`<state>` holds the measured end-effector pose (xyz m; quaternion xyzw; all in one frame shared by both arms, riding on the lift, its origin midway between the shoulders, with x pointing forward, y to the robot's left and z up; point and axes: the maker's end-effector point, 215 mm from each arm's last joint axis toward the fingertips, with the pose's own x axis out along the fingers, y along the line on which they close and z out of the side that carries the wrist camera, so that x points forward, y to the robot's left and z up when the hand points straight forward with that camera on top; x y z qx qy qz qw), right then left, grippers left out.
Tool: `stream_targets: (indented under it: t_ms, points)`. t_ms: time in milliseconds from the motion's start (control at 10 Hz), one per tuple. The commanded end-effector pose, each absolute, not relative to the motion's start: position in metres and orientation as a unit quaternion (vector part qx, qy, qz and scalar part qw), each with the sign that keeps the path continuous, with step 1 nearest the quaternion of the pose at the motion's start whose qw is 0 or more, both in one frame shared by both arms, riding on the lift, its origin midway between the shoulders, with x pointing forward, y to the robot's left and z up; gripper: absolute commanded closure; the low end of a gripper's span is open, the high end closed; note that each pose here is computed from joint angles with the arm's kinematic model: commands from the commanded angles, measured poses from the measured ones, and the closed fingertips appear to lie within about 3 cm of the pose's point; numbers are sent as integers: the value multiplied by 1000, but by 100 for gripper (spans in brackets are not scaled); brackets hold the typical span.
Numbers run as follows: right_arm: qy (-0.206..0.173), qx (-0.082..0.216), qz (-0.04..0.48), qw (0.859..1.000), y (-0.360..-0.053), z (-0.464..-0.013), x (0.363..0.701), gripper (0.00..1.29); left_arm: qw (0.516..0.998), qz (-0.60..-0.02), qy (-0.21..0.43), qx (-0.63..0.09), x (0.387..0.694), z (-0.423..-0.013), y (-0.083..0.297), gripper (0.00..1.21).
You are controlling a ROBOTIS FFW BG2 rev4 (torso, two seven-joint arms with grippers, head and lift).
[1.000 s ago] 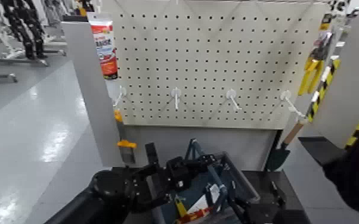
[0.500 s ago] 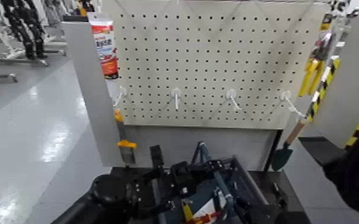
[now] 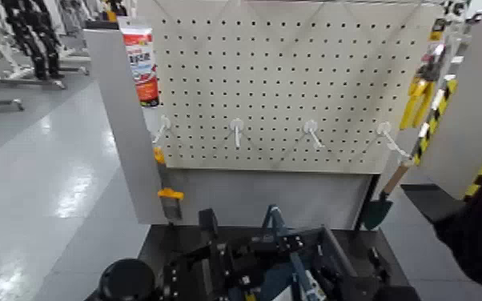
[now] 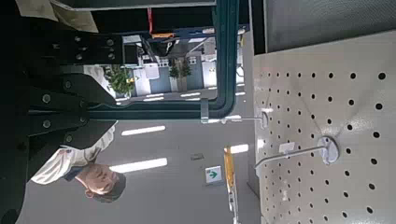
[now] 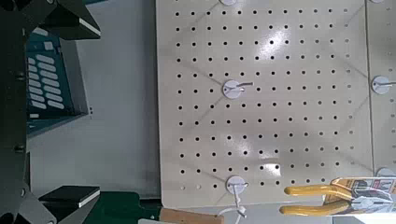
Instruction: Grasp the handle of the crate.
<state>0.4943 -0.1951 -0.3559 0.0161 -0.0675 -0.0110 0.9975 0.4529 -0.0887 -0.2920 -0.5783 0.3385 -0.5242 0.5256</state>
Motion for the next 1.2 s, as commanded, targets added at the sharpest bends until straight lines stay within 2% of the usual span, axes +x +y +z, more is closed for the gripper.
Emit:
stream_targets:
  t_ms: [100,600,1200]
  points:
    - [-67,15,-11,998,-195,-357,493,13,521,-531,333,-579,436,-277,-83,118]
    - [-65,16,-12,998,-196,-358,493,13,512,-538,334,-580,410,-262,-82,118]
    - [-69,14,-12,997,-197,-356,492,13,518,-531,331,-583,412,-262,-76,118]
